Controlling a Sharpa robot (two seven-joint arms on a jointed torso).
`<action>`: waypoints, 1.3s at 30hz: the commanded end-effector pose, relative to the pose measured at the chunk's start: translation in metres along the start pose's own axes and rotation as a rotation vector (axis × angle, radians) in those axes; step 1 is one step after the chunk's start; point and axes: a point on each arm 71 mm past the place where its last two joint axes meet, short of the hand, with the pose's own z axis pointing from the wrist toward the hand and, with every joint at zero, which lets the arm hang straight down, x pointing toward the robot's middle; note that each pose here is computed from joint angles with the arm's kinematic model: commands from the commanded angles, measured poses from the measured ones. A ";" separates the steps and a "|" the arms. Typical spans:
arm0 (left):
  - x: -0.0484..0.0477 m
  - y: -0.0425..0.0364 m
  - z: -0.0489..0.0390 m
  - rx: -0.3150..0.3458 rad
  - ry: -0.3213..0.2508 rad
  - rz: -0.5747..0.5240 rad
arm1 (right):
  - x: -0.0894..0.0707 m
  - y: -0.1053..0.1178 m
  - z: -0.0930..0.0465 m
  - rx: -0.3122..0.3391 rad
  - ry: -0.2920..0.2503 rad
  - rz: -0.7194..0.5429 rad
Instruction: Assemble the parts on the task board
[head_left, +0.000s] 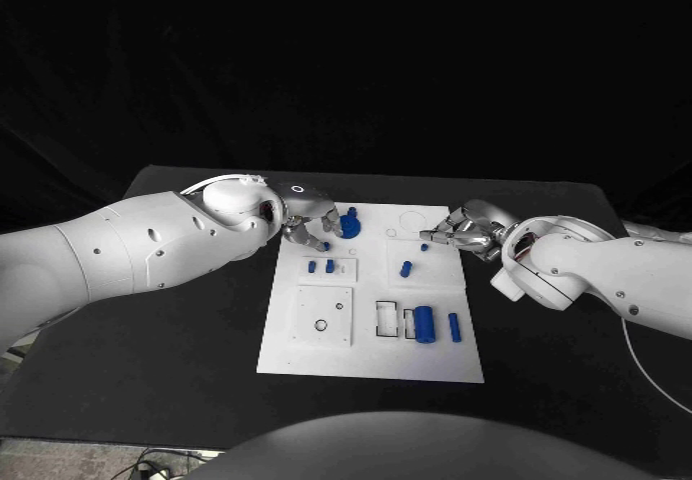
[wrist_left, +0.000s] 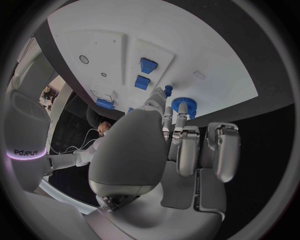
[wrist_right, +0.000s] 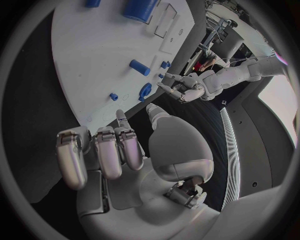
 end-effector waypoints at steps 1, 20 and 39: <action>-0.0101 -0.0005 -0.0053 0.040 -0.150 -0.065 | -0.001 0.001 0.000 -0.017 -0.012 0.001; -0.0286 0.0327 -0.0543 -0.136 -0.716 -0.938 | -0.017 0.018 0.000 -0.252 -0.203 -0.035; -0.0005 0.0307 -0.0604 -0.228 -0.750 -1.206 | -0.019 0.027 0.008 -0.240 -0.097 -0.605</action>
